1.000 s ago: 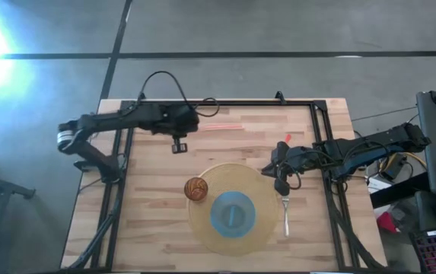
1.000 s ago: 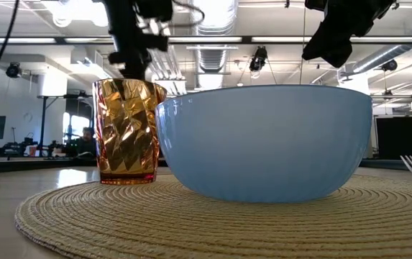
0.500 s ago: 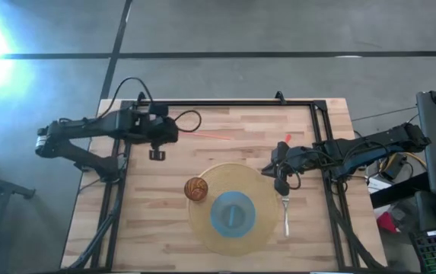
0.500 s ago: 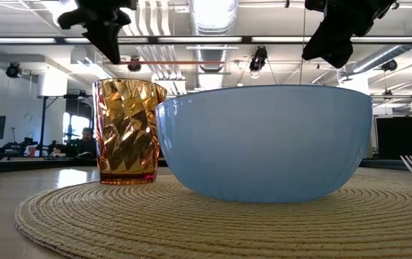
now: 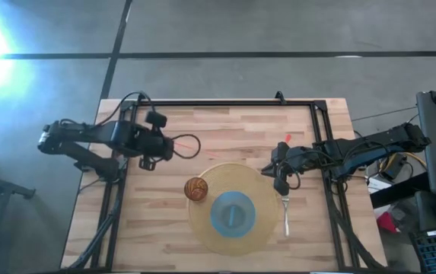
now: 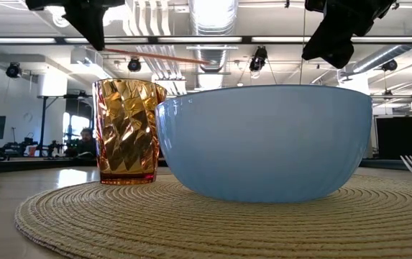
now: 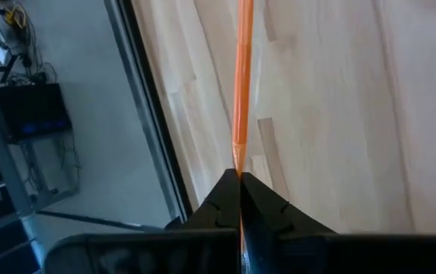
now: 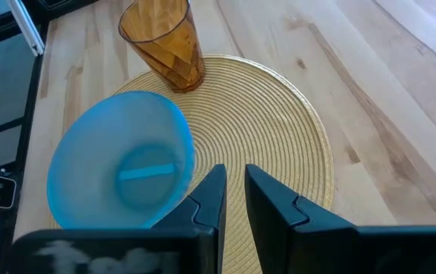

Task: Pick & Place Utensil
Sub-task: Put the straw into the cup

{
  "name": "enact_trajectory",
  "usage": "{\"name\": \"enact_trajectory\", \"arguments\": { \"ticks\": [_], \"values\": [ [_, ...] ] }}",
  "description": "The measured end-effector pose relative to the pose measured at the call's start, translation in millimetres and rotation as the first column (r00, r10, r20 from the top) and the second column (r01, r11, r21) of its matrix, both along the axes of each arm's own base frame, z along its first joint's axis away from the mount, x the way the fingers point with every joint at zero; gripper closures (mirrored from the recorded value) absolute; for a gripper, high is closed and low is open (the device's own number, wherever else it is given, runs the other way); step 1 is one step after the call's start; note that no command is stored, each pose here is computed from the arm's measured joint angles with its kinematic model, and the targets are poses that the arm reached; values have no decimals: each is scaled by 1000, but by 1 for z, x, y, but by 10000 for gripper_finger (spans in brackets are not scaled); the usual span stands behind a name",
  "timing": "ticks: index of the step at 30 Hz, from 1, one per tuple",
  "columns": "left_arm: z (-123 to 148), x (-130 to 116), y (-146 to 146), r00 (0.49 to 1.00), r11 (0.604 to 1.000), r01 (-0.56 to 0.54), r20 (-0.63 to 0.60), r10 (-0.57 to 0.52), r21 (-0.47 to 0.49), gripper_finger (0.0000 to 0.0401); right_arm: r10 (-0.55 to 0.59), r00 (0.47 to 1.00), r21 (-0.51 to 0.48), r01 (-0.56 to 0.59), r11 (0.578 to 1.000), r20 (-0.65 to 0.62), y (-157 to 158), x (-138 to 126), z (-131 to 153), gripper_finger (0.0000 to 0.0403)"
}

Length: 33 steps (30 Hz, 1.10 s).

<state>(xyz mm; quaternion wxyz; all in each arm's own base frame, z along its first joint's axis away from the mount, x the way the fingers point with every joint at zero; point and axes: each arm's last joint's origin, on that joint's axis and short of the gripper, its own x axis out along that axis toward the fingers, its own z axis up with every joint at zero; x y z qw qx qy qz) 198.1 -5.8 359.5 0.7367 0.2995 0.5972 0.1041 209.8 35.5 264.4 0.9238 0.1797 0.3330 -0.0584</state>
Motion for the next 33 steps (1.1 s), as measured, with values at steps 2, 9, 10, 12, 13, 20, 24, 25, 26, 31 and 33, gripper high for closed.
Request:
{"name": "enact_trajectory", "arguments": {
  "ticks": [2,9,10,12,13,20,24,25,26,31,33],
  "values": [
    [4,-1,-6,1000,1000,8,-24,-8,13,401,0,1000,0,0,1000,0,0,0,0,355],
    [18,7,-24,999,999,40,-8,-40,-3,401,0,1000,0,0,1000,2,0,0,0,355],
    [20,8,-25,999,999,49,0,-49,-4,401,0,1000,0,0,1000,2,0,0,0,355],
    [23,12,-29,998,998,66,4,-66,-4,401,0,1000,0,0,1000,4,0,0,0,355],
    [25,14,-30,997,998,70,10,-70,-4,401,0,1000,1,0,1000,5,0,0,0,355],
    [28,22,-33,996,995,95,1,-95,28,401,-1,1000,1,1,1000,6,0,0,0,355],
    [23,26,-34,995,994,95,-21,-94,48,401,-1,1000,0,1,1000,6,0,0,0,355],
    [22,27,-35,996,995,91,-22,-90,50,401,-1,1000,0,1,1000,7,0,0,0,355],
    [21,28,-35,996,995,85,-22,-84,56,401,-1,1000,1,1,1000,12,0,1,1,355],
    [16,35,-38,994,988,105,-47,-100,114,401,7,991,13,-9,1000,134,1,8,11,355],
    [13,40,-41,989,983,138,-65,-131,122,401,14,979,14,-17,1000,206,2,11,17,355]
  ]
}}
